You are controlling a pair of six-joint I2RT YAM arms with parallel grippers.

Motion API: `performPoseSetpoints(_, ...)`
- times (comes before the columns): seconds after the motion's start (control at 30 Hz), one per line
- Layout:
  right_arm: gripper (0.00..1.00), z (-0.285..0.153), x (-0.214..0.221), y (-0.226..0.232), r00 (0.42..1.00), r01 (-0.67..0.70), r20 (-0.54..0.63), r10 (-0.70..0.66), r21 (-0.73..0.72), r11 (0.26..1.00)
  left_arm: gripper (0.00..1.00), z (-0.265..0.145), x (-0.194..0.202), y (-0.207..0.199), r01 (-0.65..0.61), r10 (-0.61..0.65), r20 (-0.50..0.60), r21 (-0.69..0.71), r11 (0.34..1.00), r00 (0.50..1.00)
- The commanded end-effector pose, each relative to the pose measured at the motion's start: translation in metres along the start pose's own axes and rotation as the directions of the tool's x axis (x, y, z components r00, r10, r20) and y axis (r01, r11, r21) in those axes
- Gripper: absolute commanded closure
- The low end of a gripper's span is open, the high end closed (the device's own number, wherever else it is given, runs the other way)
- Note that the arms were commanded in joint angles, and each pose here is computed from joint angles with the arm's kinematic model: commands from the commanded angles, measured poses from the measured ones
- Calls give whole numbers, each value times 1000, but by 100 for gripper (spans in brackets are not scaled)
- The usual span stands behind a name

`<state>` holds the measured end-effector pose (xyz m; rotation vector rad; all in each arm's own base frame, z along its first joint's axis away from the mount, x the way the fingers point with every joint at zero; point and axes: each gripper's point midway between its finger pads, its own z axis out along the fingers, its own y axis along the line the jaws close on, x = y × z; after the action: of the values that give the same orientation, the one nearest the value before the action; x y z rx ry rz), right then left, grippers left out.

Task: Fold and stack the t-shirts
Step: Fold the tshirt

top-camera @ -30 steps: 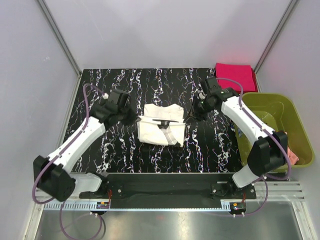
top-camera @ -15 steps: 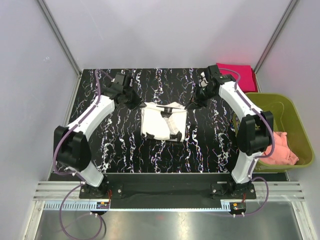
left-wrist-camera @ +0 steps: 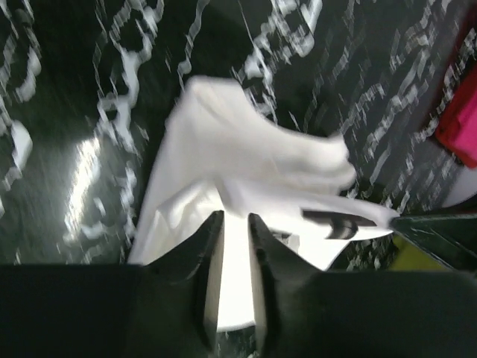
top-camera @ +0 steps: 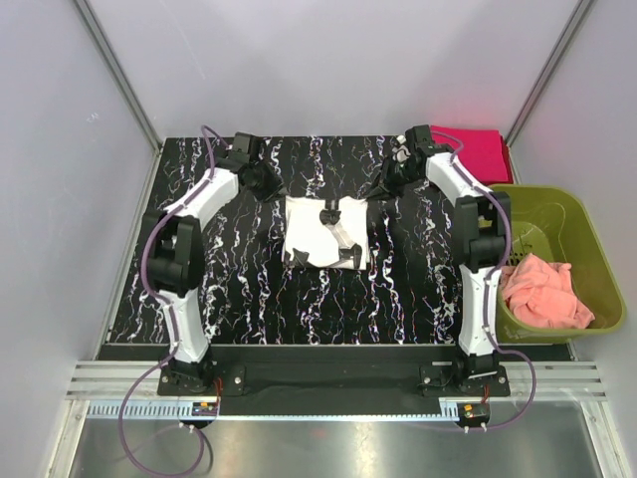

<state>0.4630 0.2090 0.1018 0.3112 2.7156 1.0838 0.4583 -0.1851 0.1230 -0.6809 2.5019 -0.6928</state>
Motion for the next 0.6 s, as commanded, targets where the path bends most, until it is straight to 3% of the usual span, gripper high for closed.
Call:
performPoseSetpoints(0.0,71,8,-57,-4,992,66,116,-57,-70,995,62,21,-52,-2,-64,59,115,35,997,992)
performPoseSetpoints(0.03,67,9,-76,-3,990,78,123,-70,-65,995,53,32,-56,2,-70,67,115,27,997,991)
performPoseSetpoints(0.07,54,7,-78,-6,990,80,117,-75,-44,996,47,32,-65,3,-73,71,123,16,997,990)
performPoseSetpoints(0.17,36,-15,-81,3,977,132,167,-130,-2,991,47,5,-86,-7,-145,147,190,-28,989,971)
performPoseSetpoints(0.3,34,-43,-65,17,967,166,196,-163,3,986,44,-41,-73,-36,-194,164,251,99,976,954)
performPoseSetpoints(0.37,47,-34,-42,17,985,120,134,-112,-49,992,53,-49,-46,-57,-212,164,204,247,946,965)
performPoseSetpoints(0.4,63,-31,-30,22,986,126,122,-114,-95,987,56,-55,-30,-68,-211,153,184,353,912,971)
performPoseSetpoints(0.47,74,-24,-24,38,978,158,158,-136,-138,978,66,-49,-8,-70,-178,125,148,433,884,981)
performPoseSetpoints(0.5,88,-17,-12,38,982,149,138,-127,-159,976,69,-47,6,-74,-167,136,101,478,862,986)
performPoseSetpoints(0.57,100,-6,-10,55,984,143,141,-112,-235,962,76,-36,18,-72,-137,116,74,518,844,991)
